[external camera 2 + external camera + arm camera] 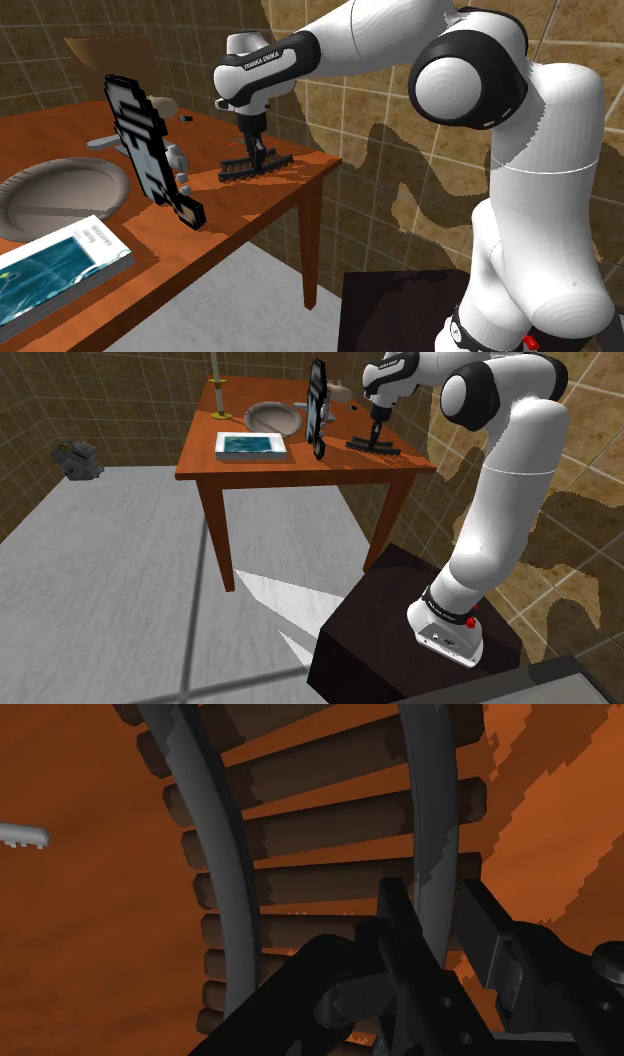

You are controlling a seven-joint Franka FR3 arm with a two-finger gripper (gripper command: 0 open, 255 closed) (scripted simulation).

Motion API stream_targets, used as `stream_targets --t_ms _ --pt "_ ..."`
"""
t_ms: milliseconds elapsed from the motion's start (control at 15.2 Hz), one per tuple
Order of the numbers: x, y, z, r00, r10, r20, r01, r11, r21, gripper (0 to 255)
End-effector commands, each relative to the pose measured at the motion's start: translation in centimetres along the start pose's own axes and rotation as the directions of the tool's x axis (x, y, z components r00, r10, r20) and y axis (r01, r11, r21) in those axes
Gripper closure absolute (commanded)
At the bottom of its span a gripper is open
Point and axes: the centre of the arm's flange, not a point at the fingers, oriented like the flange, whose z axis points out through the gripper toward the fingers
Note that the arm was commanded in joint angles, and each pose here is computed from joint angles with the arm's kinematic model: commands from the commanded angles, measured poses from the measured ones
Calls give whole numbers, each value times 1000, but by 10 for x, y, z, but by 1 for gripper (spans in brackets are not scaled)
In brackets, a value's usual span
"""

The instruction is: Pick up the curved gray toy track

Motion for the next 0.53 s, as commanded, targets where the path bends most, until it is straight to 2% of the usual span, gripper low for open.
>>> stream_targets --t_ms 0,462 --pt "0 0 1 1000 0 1 0 1000 1 255" --pt "1 0 -5 1000 0 1 0 1000 1 255"
